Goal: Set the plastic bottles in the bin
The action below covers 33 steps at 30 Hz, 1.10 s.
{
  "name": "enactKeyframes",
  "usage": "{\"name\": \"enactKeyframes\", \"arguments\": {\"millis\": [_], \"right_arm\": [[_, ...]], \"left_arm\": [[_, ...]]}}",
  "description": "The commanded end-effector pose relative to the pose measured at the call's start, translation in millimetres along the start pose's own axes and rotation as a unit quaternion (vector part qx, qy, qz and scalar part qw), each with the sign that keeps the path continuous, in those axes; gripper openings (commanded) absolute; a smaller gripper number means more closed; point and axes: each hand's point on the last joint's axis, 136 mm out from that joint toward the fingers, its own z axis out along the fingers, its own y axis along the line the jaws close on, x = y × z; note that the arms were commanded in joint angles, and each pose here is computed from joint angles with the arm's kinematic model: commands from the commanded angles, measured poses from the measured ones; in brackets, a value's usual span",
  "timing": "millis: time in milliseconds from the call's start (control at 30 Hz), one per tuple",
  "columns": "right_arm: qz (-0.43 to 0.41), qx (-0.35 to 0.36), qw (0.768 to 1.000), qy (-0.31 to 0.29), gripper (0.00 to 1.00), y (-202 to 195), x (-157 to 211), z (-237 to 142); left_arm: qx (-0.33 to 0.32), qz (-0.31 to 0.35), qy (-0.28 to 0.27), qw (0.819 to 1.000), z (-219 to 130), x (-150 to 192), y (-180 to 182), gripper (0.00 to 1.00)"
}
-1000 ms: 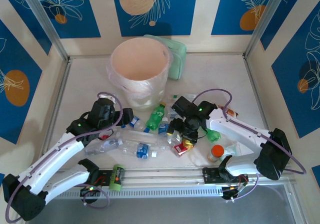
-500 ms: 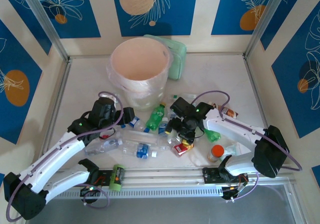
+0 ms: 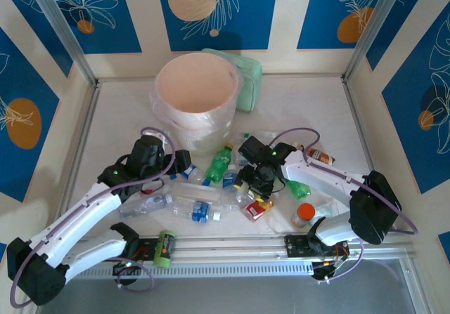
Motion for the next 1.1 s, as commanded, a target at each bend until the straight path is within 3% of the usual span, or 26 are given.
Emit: {"name": "enactKeyframes", "arguments": {"millis": [0,267,567,800,1067], "right_arm": [[0.000,0.010,1.000,0.007,0.67,-6,2,2],[-0.017,0.007,1.000,-0.017,0.61,-6,-3,-16],[-0.044,-0.033,0.995,-0.082,0.59,3,-19,-70],[-0.073,-0.100,0.977,-0.175,0.59,29,-54,-147],[-0.146,-0.211,0.927,-0.273,0.56,94,-88,-253]], "left_arm": [[0.014,-0.008,0.000,1.000,0,-2,-7,0.77],[0.008,-0.014,-0.001,1.000,-1,-1,-4,0.76],[-0.016,-0.017,-0.001,1.000,-4,0,5,0.76],[-0.054,-0.021,-0.001,0.998,-11,3,20,0.77],[-0.069,-0.026,0.000,0.997,-15,3,25,0.78]]}}
